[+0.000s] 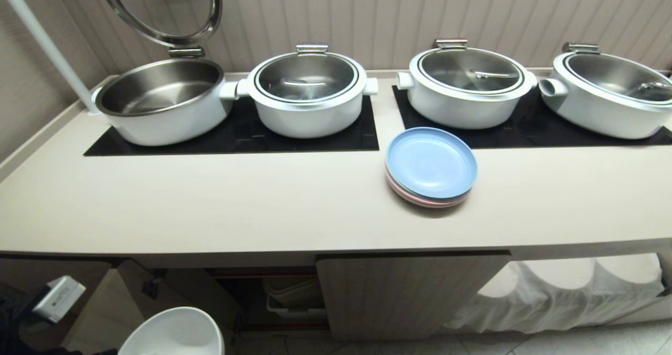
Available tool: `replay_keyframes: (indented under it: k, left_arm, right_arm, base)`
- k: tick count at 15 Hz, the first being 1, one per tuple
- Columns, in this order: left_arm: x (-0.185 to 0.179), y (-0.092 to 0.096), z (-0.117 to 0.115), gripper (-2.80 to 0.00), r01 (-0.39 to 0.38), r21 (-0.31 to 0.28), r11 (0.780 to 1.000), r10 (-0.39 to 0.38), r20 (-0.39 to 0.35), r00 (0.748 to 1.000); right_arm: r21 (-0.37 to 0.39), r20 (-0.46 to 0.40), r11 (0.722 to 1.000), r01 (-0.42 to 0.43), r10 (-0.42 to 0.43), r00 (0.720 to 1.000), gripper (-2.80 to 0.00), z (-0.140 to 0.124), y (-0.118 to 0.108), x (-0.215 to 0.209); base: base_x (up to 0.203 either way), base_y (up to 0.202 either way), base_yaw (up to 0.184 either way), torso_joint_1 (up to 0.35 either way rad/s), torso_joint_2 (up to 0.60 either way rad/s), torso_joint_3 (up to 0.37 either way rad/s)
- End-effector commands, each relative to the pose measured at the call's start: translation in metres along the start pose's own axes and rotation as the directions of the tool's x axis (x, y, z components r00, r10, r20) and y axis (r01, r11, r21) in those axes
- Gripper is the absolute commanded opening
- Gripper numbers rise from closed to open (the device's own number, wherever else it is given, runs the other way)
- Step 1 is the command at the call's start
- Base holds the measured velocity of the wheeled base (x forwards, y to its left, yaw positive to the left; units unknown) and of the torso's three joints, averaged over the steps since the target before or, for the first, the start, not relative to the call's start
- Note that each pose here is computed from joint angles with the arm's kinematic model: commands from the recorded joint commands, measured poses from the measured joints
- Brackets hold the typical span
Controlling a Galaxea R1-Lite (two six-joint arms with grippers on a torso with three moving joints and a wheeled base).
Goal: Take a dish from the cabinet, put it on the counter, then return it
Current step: Place it on the table
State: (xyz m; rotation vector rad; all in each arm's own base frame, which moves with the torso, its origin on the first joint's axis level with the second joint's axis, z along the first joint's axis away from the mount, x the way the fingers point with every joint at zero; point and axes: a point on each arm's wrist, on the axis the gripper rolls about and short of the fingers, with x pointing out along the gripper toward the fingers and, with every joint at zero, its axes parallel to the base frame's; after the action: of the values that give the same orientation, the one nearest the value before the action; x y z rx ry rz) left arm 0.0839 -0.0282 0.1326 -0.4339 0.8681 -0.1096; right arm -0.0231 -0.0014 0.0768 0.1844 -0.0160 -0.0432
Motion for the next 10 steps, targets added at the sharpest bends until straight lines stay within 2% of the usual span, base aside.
replay_keyframes:
  k: [1,10]
  left_arm:
    - [-0.0001,-0.0001,0.0002,-2.80,0.000,-0.004,1.000,0.000,0.000,1.000]
    - [-0.0003,0.0001,0.0000,-2.80,-0.001,-0.005,1.000,0.001,0.001,1.000]
  right_arm:
    - [0.000,-0.001,1.000,0.000,0.000,1.000,-2.80,0.0000,0.0000,0.0001]
    - [0.001,-0.001,1.000,0.000,0.000,1.000,-2.80,0.0000,0.0000,0.0001]
  base:
    - [0.000,0.000,0.000,0.095,-0.19,-0.086]
    - [0.000,0.000,0.000,0.082,-0.15,-0.076]
